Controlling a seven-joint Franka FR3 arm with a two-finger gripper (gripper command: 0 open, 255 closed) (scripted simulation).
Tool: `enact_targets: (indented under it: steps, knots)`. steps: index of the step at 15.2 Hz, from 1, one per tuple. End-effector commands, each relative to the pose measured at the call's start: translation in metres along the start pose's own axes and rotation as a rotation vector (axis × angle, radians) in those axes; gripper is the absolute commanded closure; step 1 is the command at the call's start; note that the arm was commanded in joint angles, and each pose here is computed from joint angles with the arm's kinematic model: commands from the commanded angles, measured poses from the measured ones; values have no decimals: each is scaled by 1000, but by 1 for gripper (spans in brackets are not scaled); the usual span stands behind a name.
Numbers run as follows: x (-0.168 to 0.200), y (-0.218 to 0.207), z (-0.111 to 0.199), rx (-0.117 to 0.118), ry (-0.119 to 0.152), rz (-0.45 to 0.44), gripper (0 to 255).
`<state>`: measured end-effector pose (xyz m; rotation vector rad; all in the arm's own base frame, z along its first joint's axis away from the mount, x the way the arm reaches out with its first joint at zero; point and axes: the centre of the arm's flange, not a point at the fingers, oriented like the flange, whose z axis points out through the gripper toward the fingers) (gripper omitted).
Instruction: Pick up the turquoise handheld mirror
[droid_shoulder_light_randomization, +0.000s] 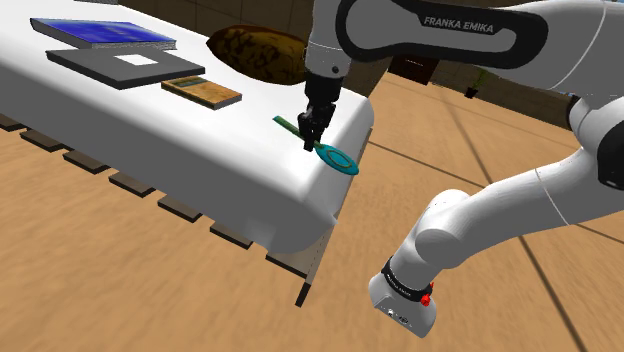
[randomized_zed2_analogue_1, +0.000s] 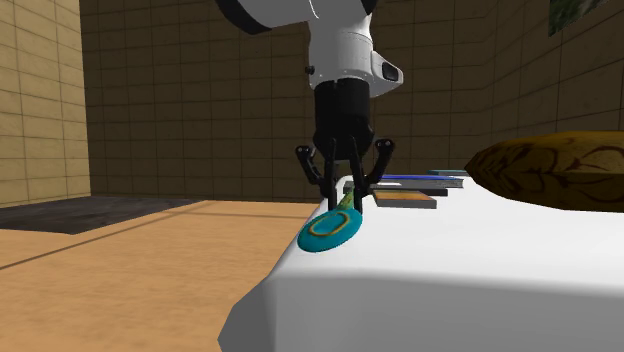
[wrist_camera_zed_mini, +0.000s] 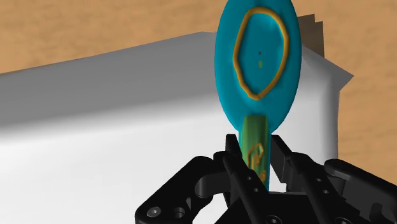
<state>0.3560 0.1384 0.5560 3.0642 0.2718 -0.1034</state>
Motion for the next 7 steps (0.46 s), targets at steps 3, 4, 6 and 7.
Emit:
enact_targets:
  steps: [3,4,6,7]
  knots:
    - [-2,1,-21,0,0,0,255]
    - [-2,1,-26,0,0,0,255]
    - [-2,1,-32,0,0,0,255]
    - [-2,1,-32,0,0,0,255]
